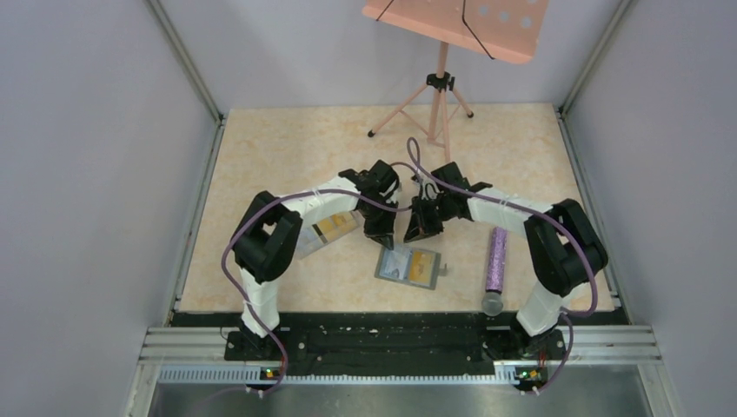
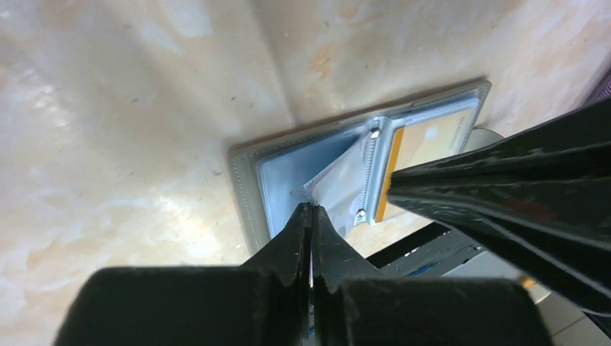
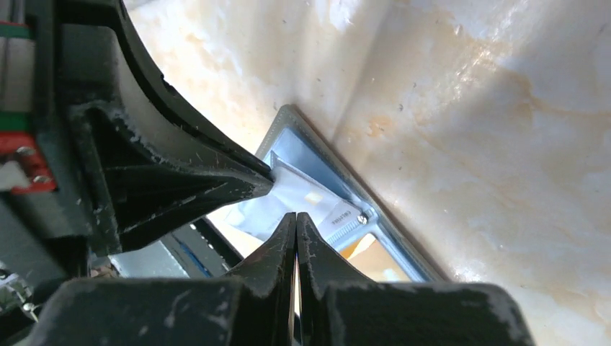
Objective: Put the credit cards into the card holder
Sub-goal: Turn over the card slot in the card holder.
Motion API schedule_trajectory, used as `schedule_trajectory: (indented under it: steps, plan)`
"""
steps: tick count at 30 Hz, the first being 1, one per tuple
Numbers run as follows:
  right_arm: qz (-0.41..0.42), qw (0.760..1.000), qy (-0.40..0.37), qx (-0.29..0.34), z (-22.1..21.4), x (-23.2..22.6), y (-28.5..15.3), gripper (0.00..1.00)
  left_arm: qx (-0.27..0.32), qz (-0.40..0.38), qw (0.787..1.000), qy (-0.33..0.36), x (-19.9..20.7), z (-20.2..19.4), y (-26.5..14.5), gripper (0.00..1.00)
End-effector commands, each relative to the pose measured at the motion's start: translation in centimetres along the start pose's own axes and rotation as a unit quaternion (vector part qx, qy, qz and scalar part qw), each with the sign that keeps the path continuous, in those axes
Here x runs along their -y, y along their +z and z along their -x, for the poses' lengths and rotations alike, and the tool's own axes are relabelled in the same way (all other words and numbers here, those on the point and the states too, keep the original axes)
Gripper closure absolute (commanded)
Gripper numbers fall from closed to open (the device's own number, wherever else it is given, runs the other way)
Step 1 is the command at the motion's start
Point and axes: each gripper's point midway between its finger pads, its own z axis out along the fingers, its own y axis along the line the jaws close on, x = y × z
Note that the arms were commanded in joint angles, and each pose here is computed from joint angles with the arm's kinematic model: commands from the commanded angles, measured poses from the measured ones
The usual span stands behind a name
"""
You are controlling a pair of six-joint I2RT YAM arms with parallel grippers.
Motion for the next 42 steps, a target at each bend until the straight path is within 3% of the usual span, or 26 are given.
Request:
schedule_trajectory:
  steps: [1,9,24,31,42]
  plan:
    - [0.027,0.996,-0.027,0.075,3.7,-2.4,-2.9,1.00,0.031,0.017,0.999,-0.006,-0.3,0.2,-3.0,1.00]
    - [-0.034,0.997,-0.009,0.069,2.0,1.5,-4.6,1.00,0.036,-0.021,0.999,-0.028,1.5,0.8,-3.5,1.00]
    - [-0.043,0.999,0.022,0.007,-3.2,5.0,-2.9,1.00,0.042,0.085,0.995,-0.012,-0.5,1.6,-5.9,1.00]
    - [-0.041,0.998,0.037,-0.012,-4.2,6.1,-1.5,1.00,0.014,0.043,0.999,-0.012,1.7,1.2,-3.2,0.98]
    - [-0.046,0.998,0.046,-0.018,-4.6,6.8,-0.8,1.00,0.010,-0.047,0.999,-0.021,5.5,1.8,-1.5,0.81]
